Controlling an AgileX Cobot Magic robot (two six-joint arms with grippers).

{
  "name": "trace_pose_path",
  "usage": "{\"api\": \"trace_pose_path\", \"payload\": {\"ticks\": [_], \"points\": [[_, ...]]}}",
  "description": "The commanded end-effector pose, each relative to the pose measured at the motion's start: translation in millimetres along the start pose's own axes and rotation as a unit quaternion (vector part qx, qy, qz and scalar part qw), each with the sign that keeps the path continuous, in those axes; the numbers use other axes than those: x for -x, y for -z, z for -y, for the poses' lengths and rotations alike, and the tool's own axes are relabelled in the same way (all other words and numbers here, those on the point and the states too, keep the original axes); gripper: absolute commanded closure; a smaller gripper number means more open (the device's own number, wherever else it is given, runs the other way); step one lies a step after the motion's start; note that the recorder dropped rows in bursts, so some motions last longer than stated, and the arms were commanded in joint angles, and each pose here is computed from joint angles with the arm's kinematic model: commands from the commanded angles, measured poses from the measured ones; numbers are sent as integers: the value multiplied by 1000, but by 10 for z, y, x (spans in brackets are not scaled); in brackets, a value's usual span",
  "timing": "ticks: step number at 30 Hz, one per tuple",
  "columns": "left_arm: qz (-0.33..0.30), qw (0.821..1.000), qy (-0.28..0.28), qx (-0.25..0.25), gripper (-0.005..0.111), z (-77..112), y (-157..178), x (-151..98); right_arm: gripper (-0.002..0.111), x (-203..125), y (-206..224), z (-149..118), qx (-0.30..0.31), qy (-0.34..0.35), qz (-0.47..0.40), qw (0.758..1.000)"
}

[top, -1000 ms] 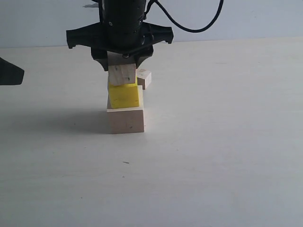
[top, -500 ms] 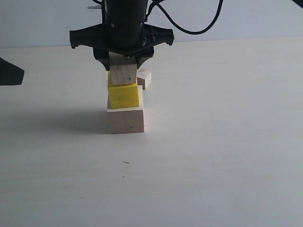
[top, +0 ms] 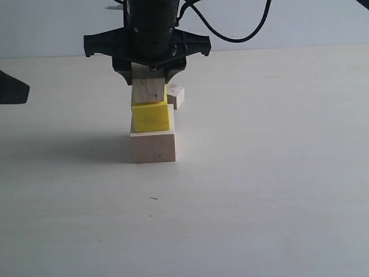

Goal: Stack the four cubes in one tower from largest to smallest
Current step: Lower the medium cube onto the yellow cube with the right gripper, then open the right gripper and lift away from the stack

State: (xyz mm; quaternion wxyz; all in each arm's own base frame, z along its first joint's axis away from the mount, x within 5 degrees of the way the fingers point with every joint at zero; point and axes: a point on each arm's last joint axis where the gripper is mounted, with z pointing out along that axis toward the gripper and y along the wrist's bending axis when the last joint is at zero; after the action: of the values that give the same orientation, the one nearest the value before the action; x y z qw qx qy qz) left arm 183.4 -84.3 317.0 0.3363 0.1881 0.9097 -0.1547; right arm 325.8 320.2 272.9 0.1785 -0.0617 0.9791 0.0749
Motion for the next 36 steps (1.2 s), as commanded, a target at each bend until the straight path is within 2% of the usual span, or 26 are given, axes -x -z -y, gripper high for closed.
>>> {"api": "trace_pose_path", "payload": {"ticks": [1, 8, 17, 27, 36], "points": [[-3, 1000, 5, -1, 107, -6, -21, -5, 88, 37, 67, 15, 7, -5, 13, 1000], [-3, 1000, 3, -1, 107, -6, -21, -5, 60, 21, 66, 28, 0, -6, 5, 1000], [-3, 1000, 3, -1, 107, -6, -21, -5, 39, 18, 66, 25, 2, -7, 3, 1000], [-3, 1000, 3, -1, 107, -6, -21, -5, 37, -36, 69, -17, 24, -23, -27, 999], [-5, 1000, 3, -1, 107, -5, -21, -8, 37, -59, 70, 2, 14, -22, -40, 999]]}}
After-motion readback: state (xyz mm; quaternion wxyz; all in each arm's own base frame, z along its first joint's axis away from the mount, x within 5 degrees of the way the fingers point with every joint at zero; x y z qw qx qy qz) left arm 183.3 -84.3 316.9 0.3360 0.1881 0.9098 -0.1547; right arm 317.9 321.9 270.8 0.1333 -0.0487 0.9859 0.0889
